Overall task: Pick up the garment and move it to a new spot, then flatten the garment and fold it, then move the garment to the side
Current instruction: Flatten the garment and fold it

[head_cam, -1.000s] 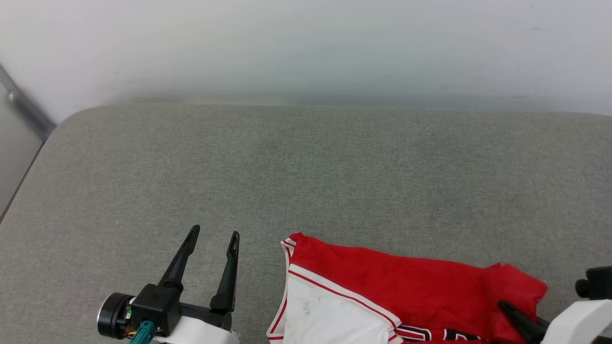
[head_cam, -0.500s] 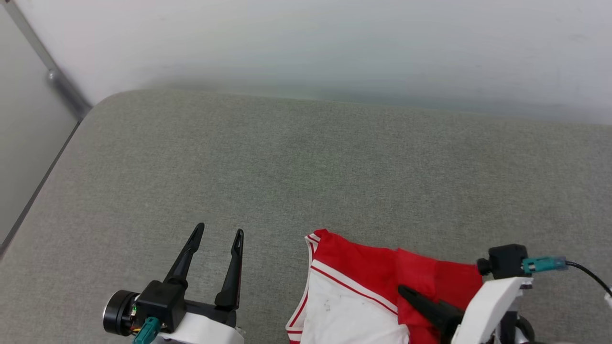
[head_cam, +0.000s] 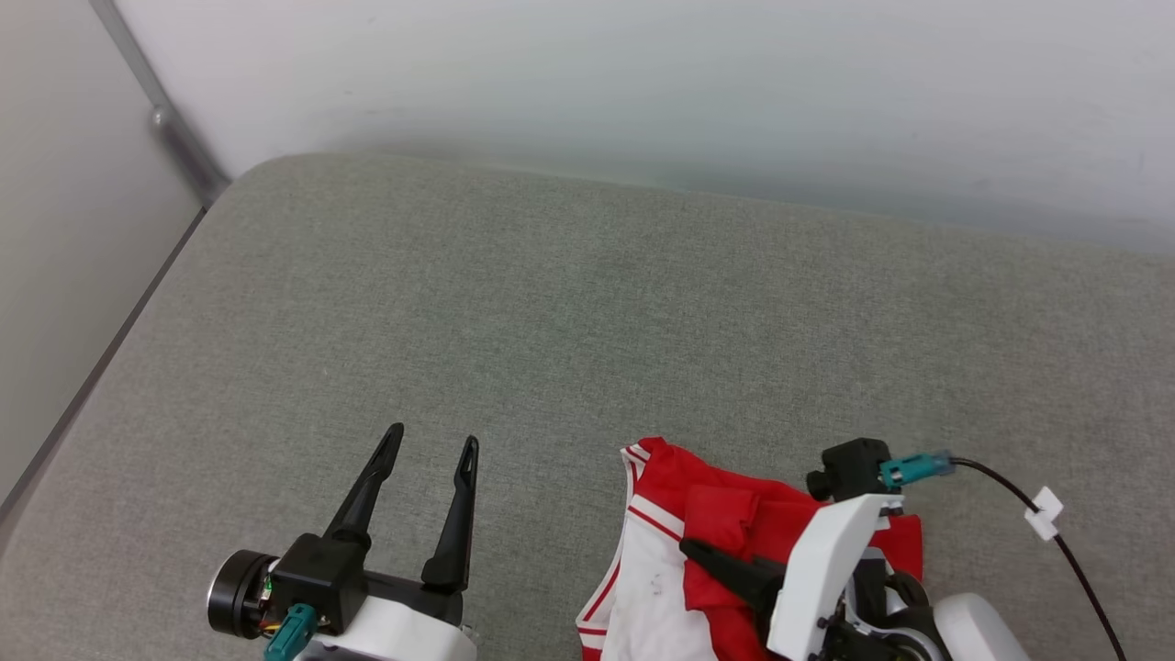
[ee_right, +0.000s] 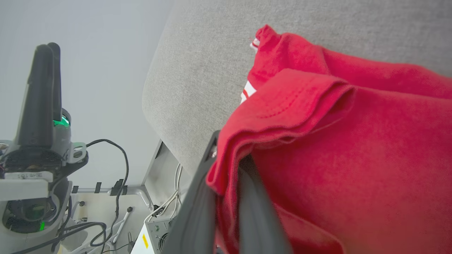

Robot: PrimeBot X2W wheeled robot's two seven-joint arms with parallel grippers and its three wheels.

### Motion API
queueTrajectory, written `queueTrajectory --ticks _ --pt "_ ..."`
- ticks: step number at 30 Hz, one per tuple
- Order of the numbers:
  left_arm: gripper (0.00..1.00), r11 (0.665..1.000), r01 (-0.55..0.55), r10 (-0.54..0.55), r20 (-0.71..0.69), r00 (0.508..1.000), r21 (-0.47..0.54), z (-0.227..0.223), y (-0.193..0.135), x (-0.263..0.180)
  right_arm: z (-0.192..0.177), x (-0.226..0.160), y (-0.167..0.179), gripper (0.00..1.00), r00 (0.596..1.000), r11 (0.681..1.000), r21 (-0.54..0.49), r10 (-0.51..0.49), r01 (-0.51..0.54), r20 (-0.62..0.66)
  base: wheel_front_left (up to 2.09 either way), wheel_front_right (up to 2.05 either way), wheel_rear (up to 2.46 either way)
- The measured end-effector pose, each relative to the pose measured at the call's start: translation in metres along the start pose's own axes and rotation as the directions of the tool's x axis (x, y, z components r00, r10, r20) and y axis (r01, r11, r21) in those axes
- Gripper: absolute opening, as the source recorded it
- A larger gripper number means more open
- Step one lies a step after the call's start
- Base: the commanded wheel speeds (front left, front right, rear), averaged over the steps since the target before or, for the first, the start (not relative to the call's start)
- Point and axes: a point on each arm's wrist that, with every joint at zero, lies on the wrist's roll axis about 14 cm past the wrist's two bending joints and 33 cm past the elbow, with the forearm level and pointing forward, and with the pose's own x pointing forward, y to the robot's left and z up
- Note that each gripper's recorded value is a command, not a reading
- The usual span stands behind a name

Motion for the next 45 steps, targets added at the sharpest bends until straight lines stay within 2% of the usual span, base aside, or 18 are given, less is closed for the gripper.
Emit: queueTrajectory --ticks 1,2,3,11,15,19,22,23,25,28,30,32,34,36,37,40,45 --pt "1.0 1.0 -0.001 0.001 0.0 1.0 0.001 0.0 0.0 0.0 -0.002 0.003 0.0 0.0 1.0 1.0 -0.009 -0.001 0.001 -0.01 0.0 0.0 0.0" --pt "1.0 1.0 -0.003 0.003 -0.002 1.0 0.001 0.0 0.001 -0.001 -0.003 0.005 0.001 0.81 1.0 1.0 -0.02 -0.002 0.001 -0.014 0.0 0.0 0.0" --pt "1.0 1.0 -0.005 0.005 -0.001 1.0 0.001 0.0 0.001 -0.001 -0.003 0.008 0.003 1.0 1.0 1.0 -0.025 0.004 -0.005 -0.016 0.0 0.0 0.0" --pt "1.0 1.0 -0.009 0.009 0.003 1.0 0.001 0.001 0.003 -0.002 0.002 0.013 0.037 1.0 0.994 0.993 -0.046 0.106 -0.106 -0.004 0.0 0.0 0.0" --pt "1.0 1.0 -0.001 0.001 0.009 1.0 -0.001 0.002 0.001 0.0 0.017 0.009 0.043 1.0 0.993 0.99 -0.095 0.107 -0.103 0.045 0.0 0.0 0.0" --pt "1.0 1.0 0.016 -0.016 0.018 1.0 -0.004 0.004 -0.004 0.004 0.052 -0.002 0.032 1.0 0.987 0.976 -0.219 0.034 0.002 0.159 0.0 0.0 0.0" --pt "1.0 0.999 0.033 -0.033 0.023 0.999 -0.006 0.005 -0.009 0.008 0.088 -0.017 0.021 1.0 0.958 0.911 -0.381 -0.049 0.158 0.282 0.0 0.0 0.0" --pt "1.0 0.999 0.039 -0.039 0.024 0.999 -0.007 0.005 -0.011 0.009 0.1 -0.026 0.014 1.0 0.941 0.876 -0.429 -0.076 0.22 0.328 0.0 0.0 0.0" --pt "1.0 0.999 0.05 -0.05 0.025 0.998 -0.011 0.005 -0.014 0.012 0.122 -0.047 -0.004 1.0 0.9 0.785 -0.513 -0.125 0.347 0.418 0.0 0.0 0.0" --pt "1.0 0.997 0.069 -0.068 0.031 0.997 -0.023 0.005 -0.02 0.018 0.148 -0.079 -0.025 1.0 0.829 0.694 -0.539 -0.154 0.478 0.538 0.0 0.0 0.0" --pt "1.0 0.996 0.083 -0.083 0.032 0.996 -0.026 0.005 -0.024 0.021 0.162 -0.099 -0.032 1.0 0.778 0.652 -0.532 -0.146 0.541 0.611 0.0 0.0 0.0" --pt "1.0 0.995 0.096 -0.095 0.033 0.995 -0.029 0.004 -0.028 0.024 0.169 -0.121 -0.042 1.0 0.725 0.63 -0.5 -0.152 0.595 0.671 0.0 0.0 0.0" --pt "1.0 0.994 0.109 -0.108 0.037 0.993 -0.031 0.005 -0.032 0.027 0.171 -0.143 -0.055 1.0 0.669 0.625 -0.446 -0.17 0.641 0.723 0.0 0.0 0.0" --pt "1.0 0.992 0.121 -0.12 0.043 0.992 -0.034 0.006 -0.036 0.03 0.169 -0.162 -0.063 1.0 0.623 0.6 -0.417 -0.18 0.682 0.761 0.0 0.0 0.0" --pt "1.0 0.991 0.127 -0.125 0.045 0.991 -0.035 0.007 -0.038 0.03 0.168 -0.172 -0.066 1.0 0.595 0.598 -0.392 -0.184 0.699 0.782 0.0 0.0 0.0" --pt "1.0 0.989 0.138 -0.136 0.055 0.989 -0.045 0.009 -0.042 0.032 0.157 -0.193 -0.071 1.0 0.536 0.595 -0.337 -0.192 0.73 0.822 0.0 0.0 0.0" --pt "1.0 0.987 0.15 -0.147 0.054 0.988 -0.058 0.009 -0.046 0.031 0.137 -0.212 -0.065 1.0 0.456 0.621 -0.253 -0.19 0.741 0.869 0.0 0.0 0.0"
